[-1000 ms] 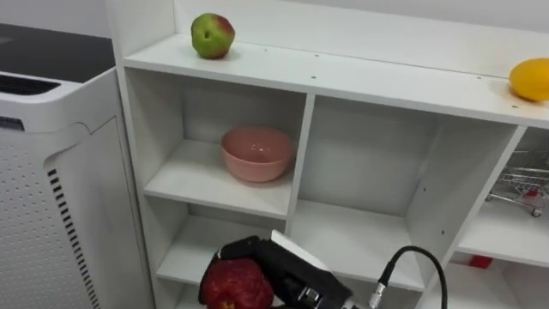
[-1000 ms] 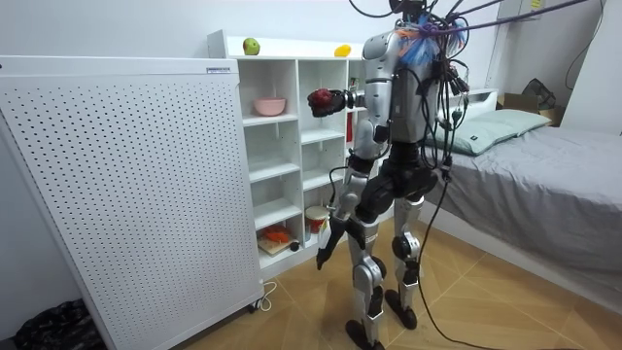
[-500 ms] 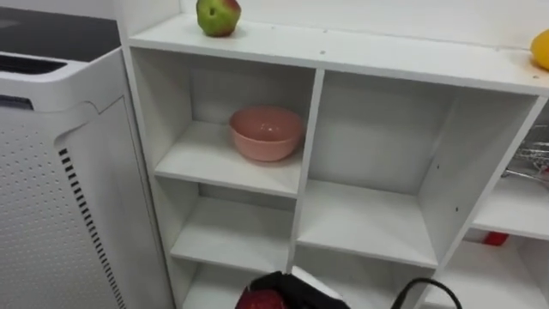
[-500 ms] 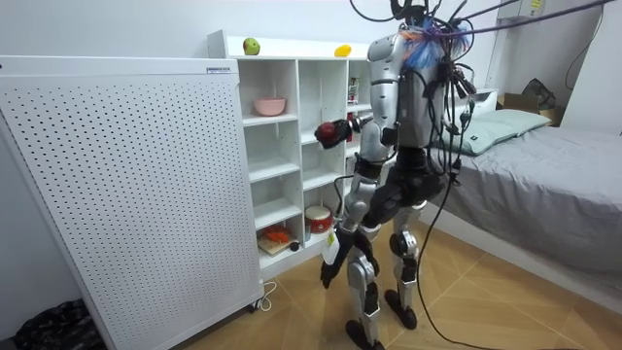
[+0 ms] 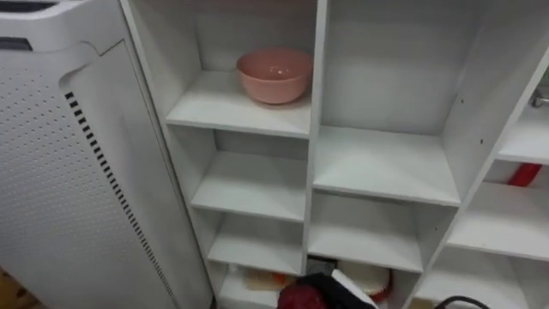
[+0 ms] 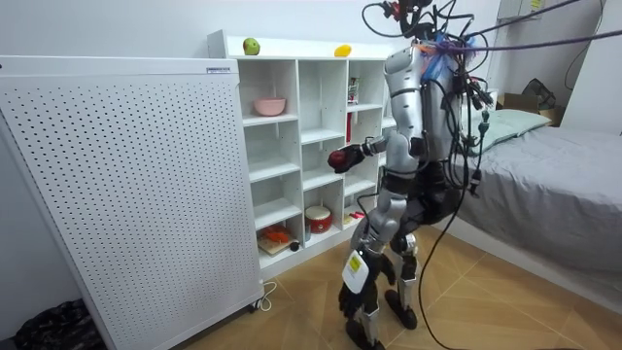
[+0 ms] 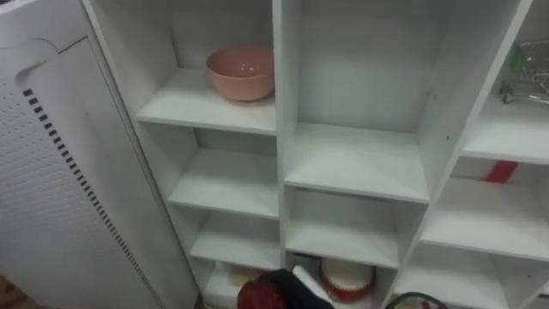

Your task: Arrange fruit in the closet

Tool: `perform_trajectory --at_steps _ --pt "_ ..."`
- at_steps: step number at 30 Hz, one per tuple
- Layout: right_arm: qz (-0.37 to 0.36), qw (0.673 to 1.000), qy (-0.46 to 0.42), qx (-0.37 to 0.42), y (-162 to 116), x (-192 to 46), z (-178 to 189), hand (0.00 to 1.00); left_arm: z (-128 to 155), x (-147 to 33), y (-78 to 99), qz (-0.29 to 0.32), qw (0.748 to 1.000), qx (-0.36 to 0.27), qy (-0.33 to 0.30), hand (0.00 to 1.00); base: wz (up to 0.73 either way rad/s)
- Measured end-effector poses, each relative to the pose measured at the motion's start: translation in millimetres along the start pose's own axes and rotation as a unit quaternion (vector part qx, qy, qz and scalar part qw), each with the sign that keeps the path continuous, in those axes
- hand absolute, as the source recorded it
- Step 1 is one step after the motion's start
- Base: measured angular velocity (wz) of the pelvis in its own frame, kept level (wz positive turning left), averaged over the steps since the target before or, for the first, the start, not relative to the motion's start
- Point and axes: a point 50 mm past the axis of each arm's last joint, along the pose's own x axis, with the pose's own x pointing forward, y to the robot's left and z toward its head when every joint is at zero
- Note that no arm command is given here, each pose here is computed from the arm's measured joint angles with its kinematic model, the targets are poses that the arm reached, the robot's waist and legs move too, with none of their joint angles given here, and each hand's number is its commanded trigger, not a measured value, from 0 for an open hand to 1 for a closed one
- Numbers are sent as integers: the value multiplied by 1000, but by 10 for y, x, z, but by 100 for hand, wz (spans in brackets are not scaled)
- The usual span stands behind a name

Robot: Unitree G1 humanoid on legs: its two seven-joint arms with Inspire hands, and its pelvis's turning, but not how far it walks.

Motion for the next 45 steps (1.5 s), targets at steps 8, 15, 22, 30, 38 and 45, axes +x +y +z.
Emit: perform_trajectory --at_steps 8,15,22,30,38,45 --pt "-95 994 -15 -57 -479 39 167 100 26 10 173 35 999 -14 -12 0 4" --pt "-181 977 -15 -110 -961 57 319 100 -6 -7 262 63 998 0 -10 0 8" --pt "-234 963 -3 -137 -1153 29 320 100 -21 -31 373 82 996 5 -18 0 11" --pt "-301 944 12 -136 -1407 16 359 100 -20 -61 476 94 995 4 -22 0 5" --pt "-342 928 40 -142 -1643 -65 329 100 -31 -78 571 106 994 12 -20 0 12" --pt "-397 911 64 -91 -1807 -120 290 100 -75 -128 635 113 993 20 -26 0 0"
